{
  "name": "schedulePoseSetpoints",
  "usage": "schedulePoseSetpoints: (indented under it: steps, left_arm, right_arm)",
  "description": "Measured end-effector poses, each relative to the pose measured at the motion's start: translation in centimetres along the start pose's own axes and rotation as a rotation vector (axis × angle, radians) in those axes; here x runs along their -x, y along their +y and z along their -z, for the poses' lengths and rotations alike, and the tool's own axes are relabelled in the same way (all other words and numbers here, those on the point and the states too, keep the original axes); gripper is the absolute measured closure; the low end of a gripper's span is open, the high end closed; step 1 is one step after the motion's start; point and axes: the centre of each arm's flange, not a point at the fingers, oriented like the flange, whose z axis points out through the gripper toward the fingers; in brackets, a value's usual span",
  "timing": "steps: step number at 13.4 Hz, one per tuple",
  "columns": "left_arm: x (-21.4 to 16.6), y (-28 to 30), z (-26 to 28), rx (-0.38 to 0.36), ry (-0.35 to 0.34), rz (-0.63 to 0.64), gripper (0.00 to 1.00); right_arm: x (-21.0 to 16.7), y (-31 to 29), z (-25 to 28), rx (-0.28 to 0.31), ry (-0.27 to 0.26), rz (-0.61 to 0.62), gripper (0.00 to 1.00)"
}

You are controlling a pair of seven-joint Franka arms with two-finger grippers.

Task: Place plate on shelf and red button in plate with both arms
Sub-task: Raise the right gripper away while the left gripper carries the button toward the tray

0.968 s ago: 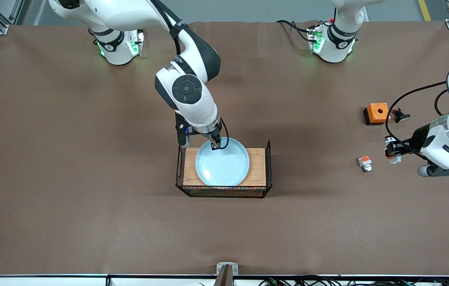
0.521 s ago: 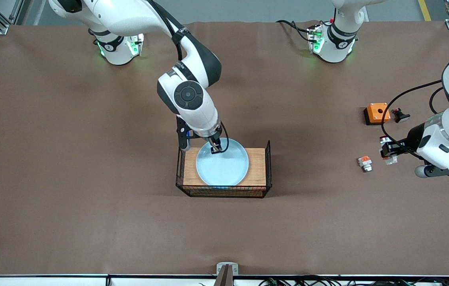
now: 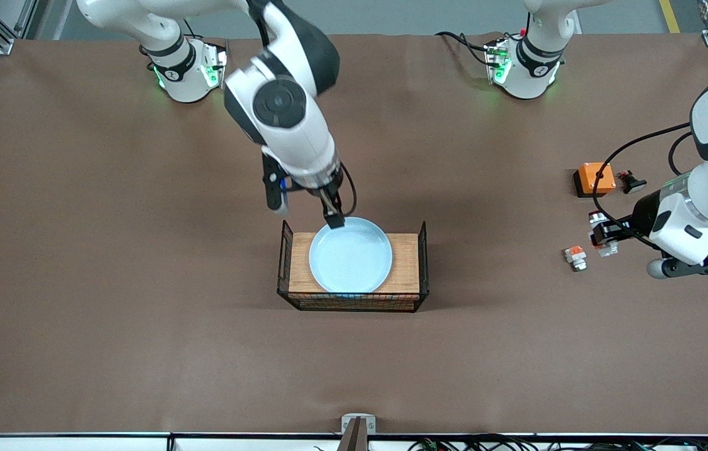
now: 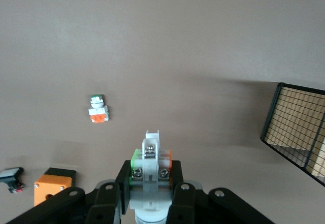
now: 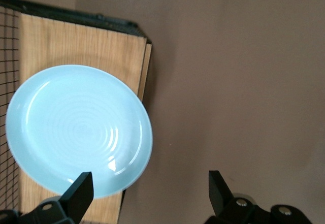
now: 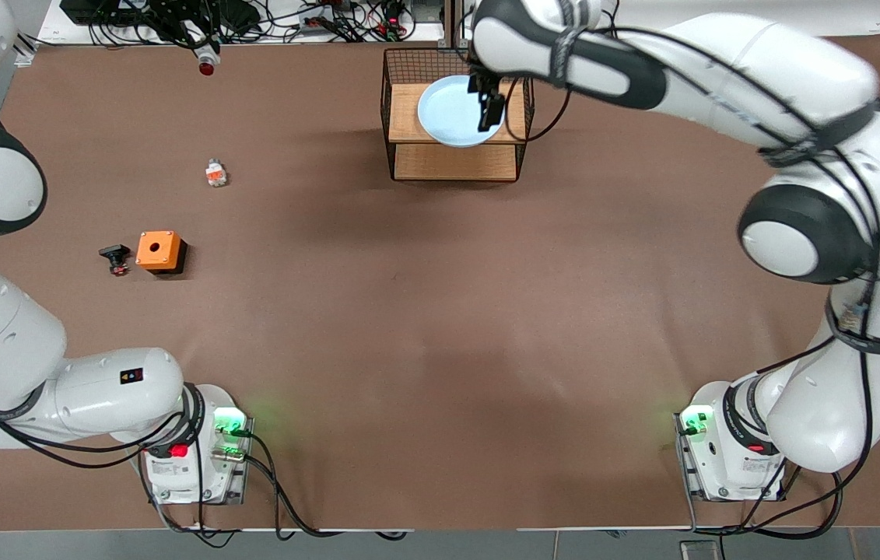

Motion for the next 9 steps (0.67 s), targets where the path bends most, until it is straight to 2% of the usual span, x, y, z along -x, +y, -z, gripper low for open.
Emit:
schedulePoseSetpoints:
  steps: [4,6,9]
  left_arm:
    - [1.0,3.5,-0.1,0.002,0.0,0.052,0.66]
    - [1.8,6.5,-0.2,0.004,-0.001,0.089,0.66]
    - [3.2,11.8,-1.2,0.007,-0.012,0.152,0.66]
  right_arm:
    - [-2.5,4.7,9.1,0.075,0.04,0.271,0.0]
    - [-6.3,5.8,13.3,0.08,0.042,0.36,0.0]
    - [-13.9,7.8,17.8,0.083,0.039,0.518,0.0]
